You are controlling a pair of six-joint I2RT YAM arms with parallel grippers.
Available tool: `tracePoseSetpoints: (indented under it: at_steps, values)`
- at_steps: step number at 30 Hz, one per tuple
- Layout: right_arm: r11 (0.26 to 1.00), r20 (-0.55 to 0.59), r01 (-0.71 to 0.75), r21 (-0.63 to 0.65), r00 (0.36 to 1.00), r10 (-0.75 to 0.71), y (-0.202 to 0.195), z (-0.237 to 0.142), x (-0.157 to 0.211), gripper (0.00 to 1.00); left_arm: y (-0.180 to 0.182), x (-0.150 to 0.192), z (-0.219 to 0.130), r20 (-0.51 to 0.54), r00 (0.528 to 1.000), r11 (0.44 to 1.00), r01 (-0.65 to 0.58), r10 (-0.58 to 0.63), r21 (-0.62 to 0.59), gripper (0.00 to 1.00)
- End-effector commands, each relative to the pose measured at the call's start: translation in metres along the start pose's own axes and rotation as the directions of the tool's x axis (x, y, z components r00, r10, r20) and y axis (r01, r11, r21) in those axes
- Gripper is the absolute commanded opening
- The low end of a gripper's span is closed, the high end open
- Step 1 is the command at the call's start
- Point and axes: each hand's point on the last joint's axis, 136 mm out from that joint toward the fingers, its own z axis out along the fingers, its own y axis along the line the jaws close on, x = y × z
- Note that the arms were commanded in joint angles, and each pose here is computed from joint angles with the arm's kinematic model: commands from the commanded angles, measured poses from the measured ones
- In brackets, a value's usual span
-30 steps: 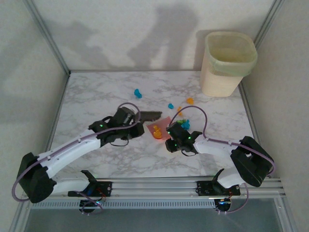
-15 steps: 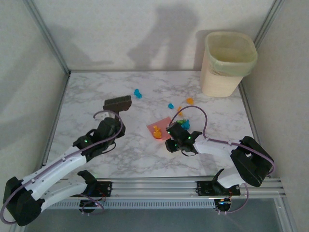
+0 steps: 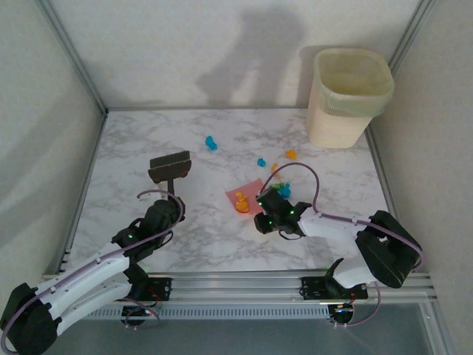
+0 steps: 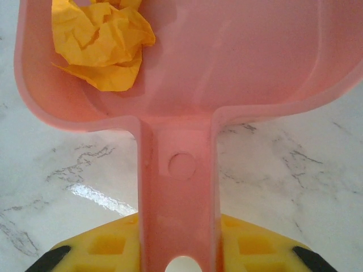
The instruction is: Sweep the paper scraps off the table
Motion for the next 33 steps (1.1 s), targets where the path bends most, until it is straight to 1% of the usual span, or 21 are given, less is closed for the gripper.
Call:
tracePoseSetpoints:
  at_steps: [1, 5, 11, 17, 22, 26, 30, 33]
  values:
    - [1.0, -0.038, -0.012, 0.027, 0.999, 0.013, -0.012, -0.003, 0.017, 0.0, -0.007, -0.014, -0.001, 0.067, 0.998, 0.999, 0.018, -0.02, 0.028, 0.0]
    - [1.0, 0.016, -0.006, 0.011, 1.0, 0.005, -0.01, -0.012, 0.009, 0.0, -0.011, -0.009, 0.001, 0.033, 0.999, 0.999, 0.022, -0.024, 0.043, 0.0]
    - [1.0, 0.145, 0.008, -0.016, 0.989, -0.006, -0.008, -0.034, -0.009, 0.0, -0.013, -0.006, 0.001, 0.014, 1.0, 0.998, 0.025, -0.025, 0.049, 0.0]
    - [1.0, 0.272, 0.017, -0.022, 0.962, -0.011, -0.01, -0.057, -0.025, 0.0, -0.015, -0.006, 0.0, 0.007, 0.999, 0.998, 0.032, -0.032, 0.06, 0.0]
    - [1.0, 0.377, -0.006, -0.012, 0.926, 0.01, -0.015, -0.088, -0.042, 0.0, -0.015, -0.004, 0.0, -0.002, 0.999, 0.998, 0.033, -0.033, 0.062, 0.0]
    - [0.999, 0.407, -0.042, 0.017, 0.913, 0.031, -0.017, -0.12, -0.061, 0.0, -0.015, -0.004, 0.0, -0.004, 0.999, 0.997, 0.036, -0.036, 0.061, 0.0]
    - [0.993, 0.375, -0.082, 0.087, 0.926, 0.044, -0.019, -0.15, -0.082, 0.0, -0.014, -0.005, 0.0, 0.0, 0.999, 0.998, 0.039, -0.039, 0.057, 0.0]
    - [0.989, 0.37, -0.094, 0.113, 0.928, 0.046, -0.014, -0.176, -0.105, 0.0, -0.013, -0.004, 0.0, 0.001, 0.999, 0.998, 0.039, -0.039, 0.053, 0.0]
